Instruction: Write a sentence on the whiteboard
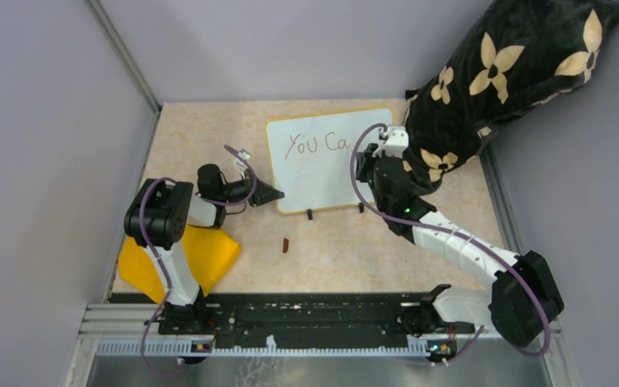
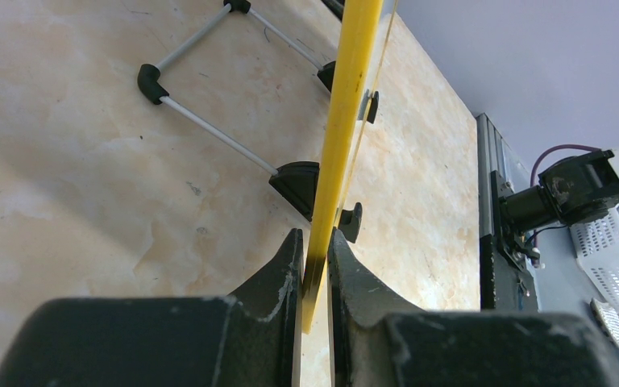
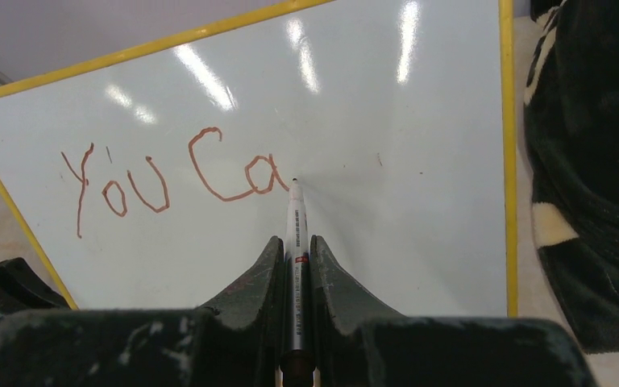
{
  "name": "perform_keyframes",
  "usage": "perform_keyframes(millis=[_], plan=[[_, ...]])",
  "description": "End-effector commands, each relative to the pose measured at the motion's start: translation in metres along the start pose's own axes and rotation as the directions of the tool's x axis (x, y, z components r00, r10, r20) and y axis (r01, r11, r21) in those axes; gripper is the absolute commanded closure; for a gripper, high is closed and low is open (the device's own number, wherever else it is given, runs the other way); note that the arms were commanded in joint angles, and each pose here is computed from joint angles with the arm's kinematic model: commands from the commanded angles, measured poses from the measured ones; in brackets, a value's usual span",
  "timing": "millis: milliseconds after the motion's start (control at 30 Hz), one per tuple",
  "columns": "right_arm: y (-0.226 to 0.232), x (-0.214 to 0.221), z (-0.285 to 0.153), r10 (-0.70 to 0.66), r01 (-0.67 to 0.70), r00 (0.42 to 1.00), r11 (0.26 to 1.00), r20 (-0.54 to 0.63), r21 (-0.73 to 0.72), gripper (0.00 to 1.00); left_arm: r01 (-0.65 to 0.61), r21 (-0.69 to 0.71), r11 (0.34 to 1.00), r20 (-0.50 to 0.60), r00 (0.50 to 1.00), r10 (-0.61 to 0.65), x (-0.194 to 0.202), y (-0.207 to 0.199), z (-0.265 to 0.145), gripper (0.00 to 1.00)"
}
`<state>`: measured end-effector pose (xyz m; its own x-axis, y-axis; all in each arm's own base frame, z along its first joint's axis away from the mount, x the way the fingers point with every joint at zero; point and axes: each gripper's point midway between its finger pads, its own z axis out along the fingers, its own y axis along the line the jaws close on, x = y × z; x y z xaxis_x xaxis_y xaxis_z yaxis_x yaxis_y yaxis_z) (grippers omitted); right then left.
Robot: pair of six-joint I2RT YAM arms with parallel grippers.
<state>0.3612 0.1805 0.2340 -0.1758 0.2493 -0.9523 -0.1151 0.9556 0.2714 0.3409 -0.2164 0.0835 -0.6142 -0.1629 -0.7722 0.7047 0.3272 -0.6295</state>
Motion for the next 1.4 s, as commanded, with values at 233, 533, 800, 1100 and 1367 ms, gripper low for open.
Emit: perform_keyframes(millis=[233, 533, 800, 1100, 1367], plan=[[0.010, -0.055, 0.009, 0.052, -0.050, 0.991, 0.999, 0.120, -0.016, 1.00, 0.001, -0.015, 1.000, -0.008, 1.000, -0.001, 0.002, 0.001, 0.001, 1.00], [0.010, -0.050, 0.014, 0.053, -0.052, 0.993, 0.999, 0.106, -0.016, 1.00, 0.000, -0.016, 1.000, -0.008, 1.000, 0.000, 0.002, 0.001, 0.000, 1.00], [0.005, -0.038, 0.017, 0.054, -0.054, 0.995, 0.999, 0.079, -0.007, 1.00, -0.003, -0.016, 1.000, -0.006, 1.000, 0.002, 0.001, 0.001, 0.001, 1.00], [0.000, -0.024, 0.015, 0.062, -0.062, 0.997, 0.998, 0.050, 0.000, 1.00, -0.002, -0.018, 1.000, -0.005, 1.000, 0.002, 0.001, 0.001, 0.001, 1.00], [-0.009, -0.006, 0.007, 0.071, -0.071, 0.997, 0.997, 0.019, 0.008, 1.00, -0.003, -0.018, 1.000, -0.004, 1.000, 0.003, 0.000, 0.000, 0.000, 1.00]])
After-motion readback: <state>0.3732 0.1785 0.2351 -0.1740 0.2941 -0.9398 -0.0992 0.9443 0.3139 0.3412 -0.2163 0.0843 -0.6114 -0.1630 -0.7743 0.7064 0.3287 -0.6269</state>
